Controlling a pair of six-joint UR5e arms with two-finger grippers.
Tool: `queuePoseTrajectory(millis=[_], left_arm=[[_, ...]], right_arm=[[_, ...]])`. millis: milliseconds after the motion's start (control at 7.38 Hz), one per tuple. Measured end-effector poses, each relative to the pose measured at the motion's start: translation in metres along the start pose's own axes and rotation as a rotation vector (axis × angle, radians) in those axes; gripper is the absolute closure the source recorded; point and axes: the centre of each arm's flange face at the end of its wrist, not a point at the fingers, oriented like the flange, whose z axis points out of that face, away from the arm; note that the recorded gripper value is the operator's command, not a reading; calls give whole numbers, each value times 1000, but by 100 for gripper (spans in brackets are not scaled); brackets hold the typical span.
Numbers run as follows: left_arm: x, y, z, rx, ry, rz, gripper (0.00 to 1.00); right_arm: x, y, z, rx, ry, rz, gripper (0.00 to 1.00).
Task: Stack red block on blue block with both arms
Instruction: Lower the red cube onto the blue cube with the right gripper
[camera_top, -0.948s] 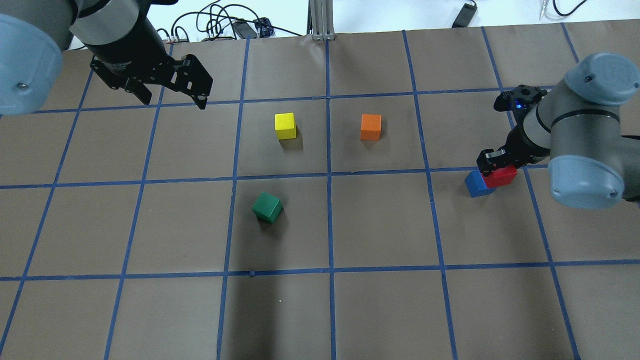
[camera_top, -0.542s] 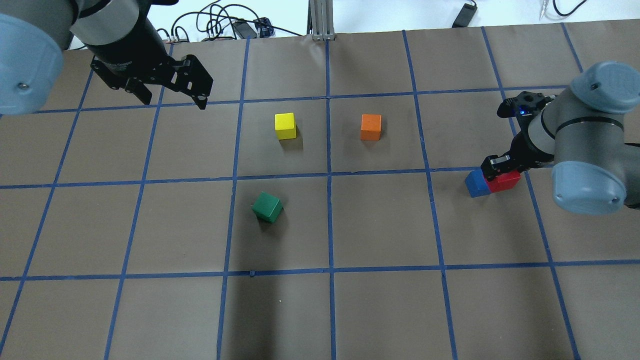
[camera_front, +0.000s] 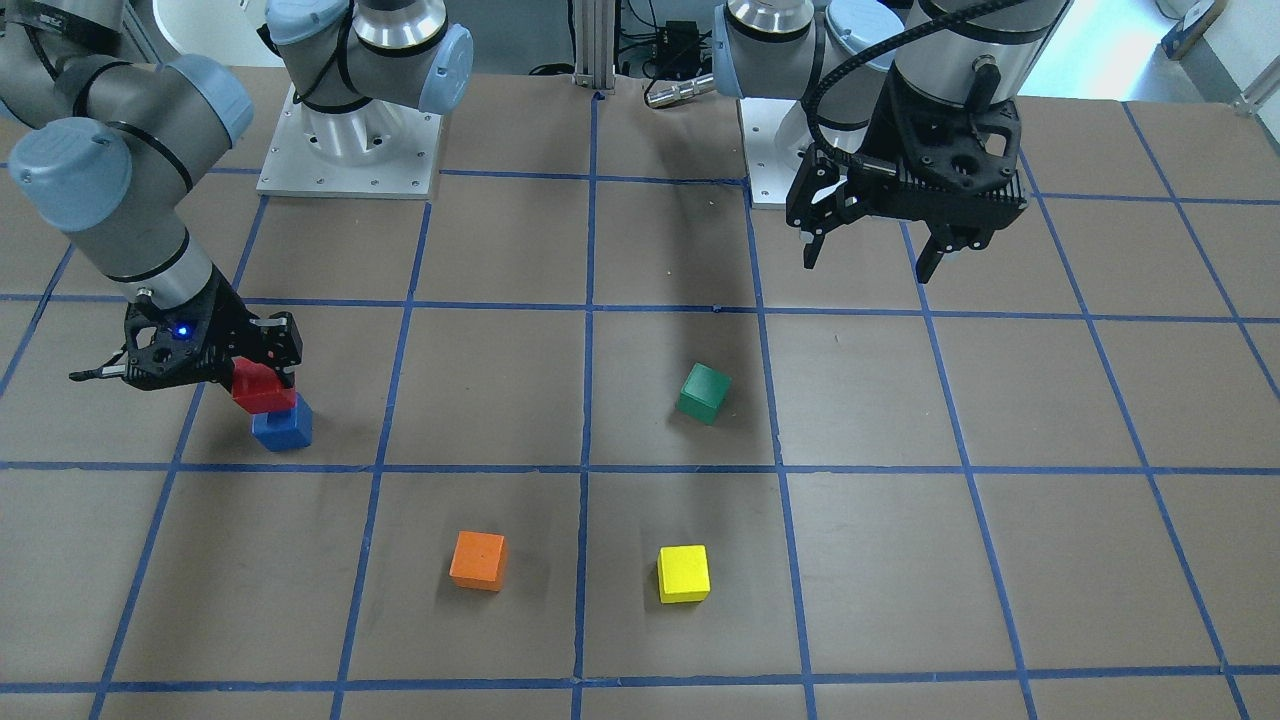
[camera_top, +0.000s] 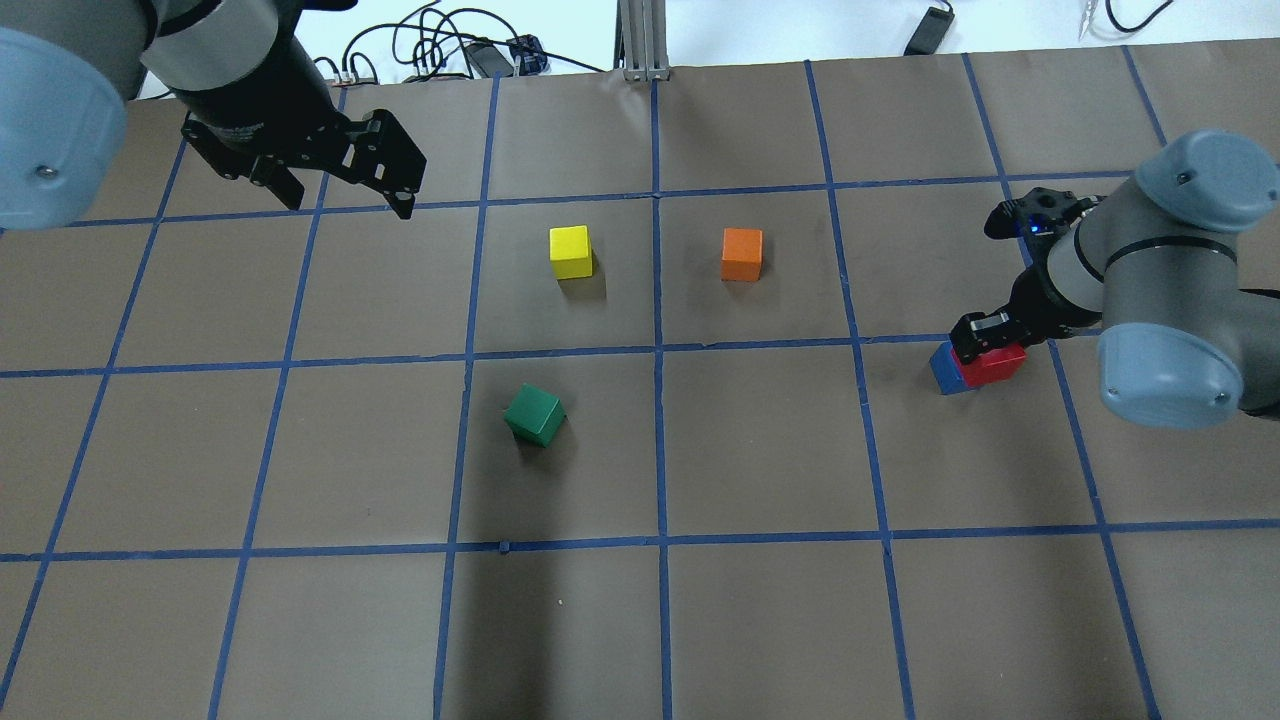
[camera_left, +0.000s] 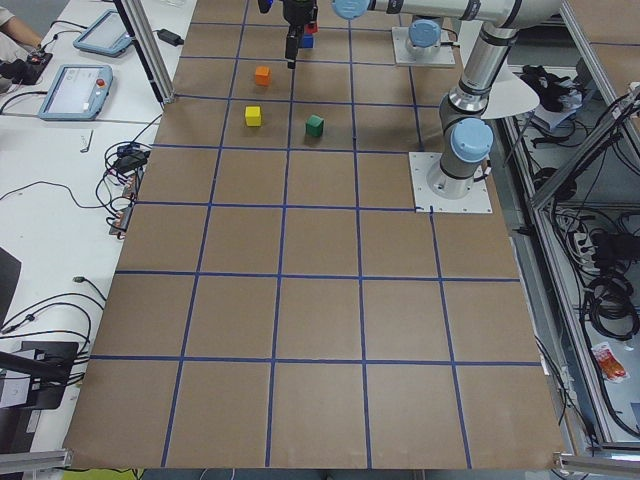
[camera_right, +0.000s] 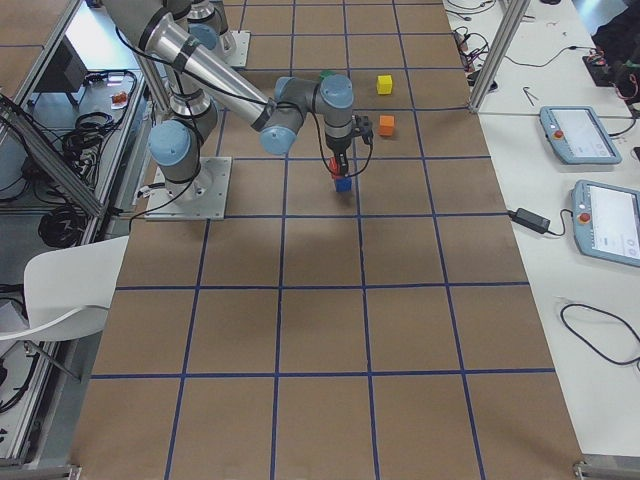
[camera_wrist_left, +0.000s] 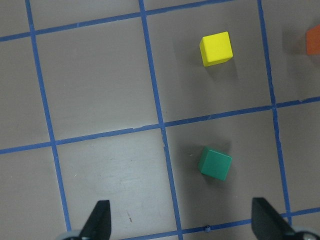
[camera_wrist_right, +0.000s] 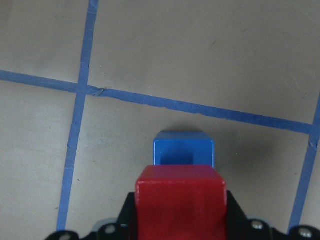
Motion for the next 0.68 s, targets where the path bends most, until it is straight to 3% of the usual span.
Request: queuePoseTrajectory(millis=[677], left_arm=[[0,0,1,-1,0,0,0]], right_arm=[[2,-2,10,-14,-7,0,98]])
